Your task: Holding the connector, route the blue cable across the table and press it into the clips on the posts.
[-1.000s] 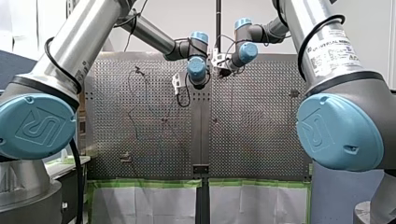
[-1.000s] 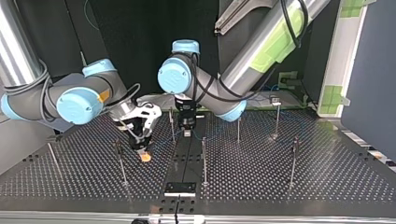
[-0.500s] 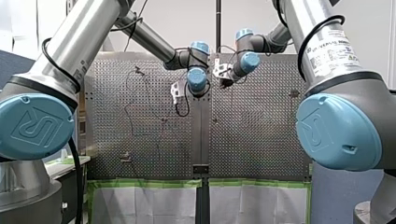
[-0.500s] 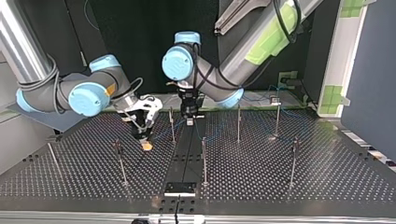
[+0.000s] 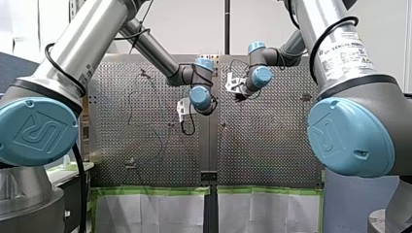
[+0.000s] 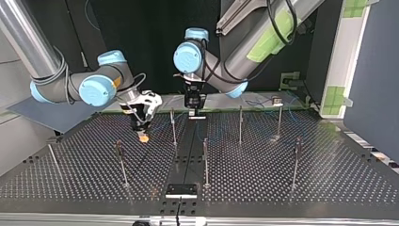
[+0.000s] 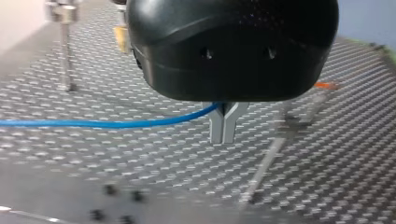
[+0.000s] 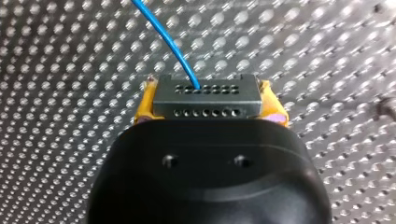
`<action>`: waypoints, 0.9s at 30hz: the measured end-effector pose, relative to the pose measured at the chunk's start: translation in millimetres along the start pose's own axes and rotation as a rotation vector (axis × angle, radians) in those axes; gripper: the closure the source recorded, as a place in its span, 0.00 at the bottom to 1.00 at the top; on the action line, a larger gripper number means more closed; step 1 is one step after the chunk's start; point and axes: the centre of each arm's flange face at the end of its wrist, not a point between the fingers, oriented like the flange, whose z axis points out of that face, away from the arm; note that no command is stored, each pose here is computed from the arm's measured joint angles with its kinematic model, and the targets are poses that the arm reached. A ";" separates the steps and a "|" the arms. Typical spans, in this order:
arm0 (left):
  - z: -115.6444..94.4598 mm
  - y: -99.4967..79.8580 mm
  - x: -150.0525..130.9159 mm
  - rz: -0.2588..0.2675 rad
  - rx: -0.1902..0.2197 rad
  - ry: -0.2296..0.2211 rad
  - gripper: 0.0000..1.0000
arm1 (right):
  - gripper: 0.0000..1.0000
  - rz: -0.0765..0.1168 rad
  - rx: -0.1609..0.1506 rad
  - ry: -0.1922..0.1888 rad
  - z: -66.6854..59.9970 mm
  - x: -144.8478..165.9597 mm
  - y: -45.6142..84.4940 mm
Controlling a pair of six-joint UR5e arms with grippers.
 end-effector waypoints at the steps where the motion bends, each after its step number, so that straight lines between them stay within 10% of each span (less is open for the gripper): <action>1: 0.4 0.7 8.7 0.003 0.006 0.008 1.00 | 1.00 0.001 -0.003 -0.001 -0.2 -4.2 1.5; 12: 14.0 0.1 54.2 -0.006 0.047 0.023 1.00 | 1.00 0.012 -0.027 -0.032 1.6 -63.6 17.9; 27: 26.0 -1.7 80.7 -0.028 0.100 0.028 1.00 | 1.00 0.017 -0.039 -0.169 -16.8 -148.2 25.5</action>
